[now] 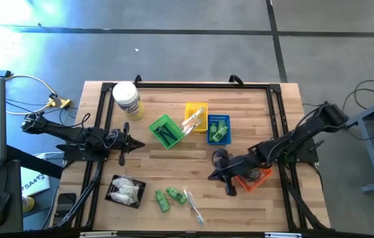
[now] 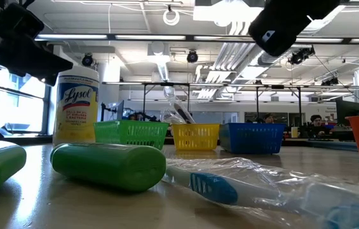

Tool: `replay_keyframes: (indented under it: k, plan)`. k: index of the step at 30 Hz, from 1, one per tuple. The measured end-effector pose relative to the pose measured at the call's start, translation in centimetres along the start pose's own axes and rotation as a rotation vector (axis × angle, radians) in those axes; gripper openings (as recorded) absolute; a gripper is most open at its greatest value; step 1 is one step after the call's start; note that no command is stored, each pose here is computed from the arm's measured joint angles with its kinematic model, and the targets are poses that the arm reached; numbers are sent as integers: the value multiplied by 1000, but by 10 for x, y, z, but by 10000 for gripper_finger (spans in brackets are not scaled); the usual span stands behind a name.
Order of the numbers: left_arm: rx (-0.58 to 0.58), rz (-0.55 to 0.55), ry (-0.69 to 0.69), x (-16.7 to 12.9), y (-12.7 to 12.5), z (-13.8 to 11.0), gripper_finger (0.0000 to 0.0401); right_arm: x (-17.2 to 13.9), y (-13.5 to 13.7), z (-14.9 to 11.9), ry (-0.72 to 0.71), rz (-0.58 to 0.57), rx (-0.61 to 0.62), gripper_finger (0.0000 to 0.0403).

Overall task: Pick & Place Travel size toiletries
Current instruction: Put the green shampoo into the blue basket

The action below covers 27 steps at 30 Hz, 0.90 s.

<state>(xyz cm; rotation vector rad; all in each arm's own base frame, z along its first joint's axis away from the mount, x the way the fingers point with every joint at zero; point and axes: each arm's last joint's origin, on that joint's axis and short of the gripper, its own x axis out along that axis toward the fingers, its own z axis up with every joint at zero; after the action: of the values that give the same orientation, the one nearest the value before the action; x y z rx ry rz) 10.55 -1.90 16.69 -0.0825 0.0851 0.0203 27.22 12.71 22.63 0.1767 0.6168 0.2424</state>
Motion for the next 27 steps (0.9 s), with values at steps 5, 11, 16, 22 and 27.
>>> replay_keyframes:
  k: [5,11,16,22,27]
  plan:
    - [-32,0,-2,0,0,1,0,29,15,1,58,23,41,2]
    - [-51,0,-3,0,0,1,0,64,42,-1,214,61,38,40]
    - [-84,0,-5,0,0,2,0,82,52,4,285,-36,129,141]
    - [-90,-1,-6,0,0,2,0,103,45,-2,312,-94,356,244]
    - [-92,-1,-6,0,0,2,0,118,41,-17,347,-134,420,261]
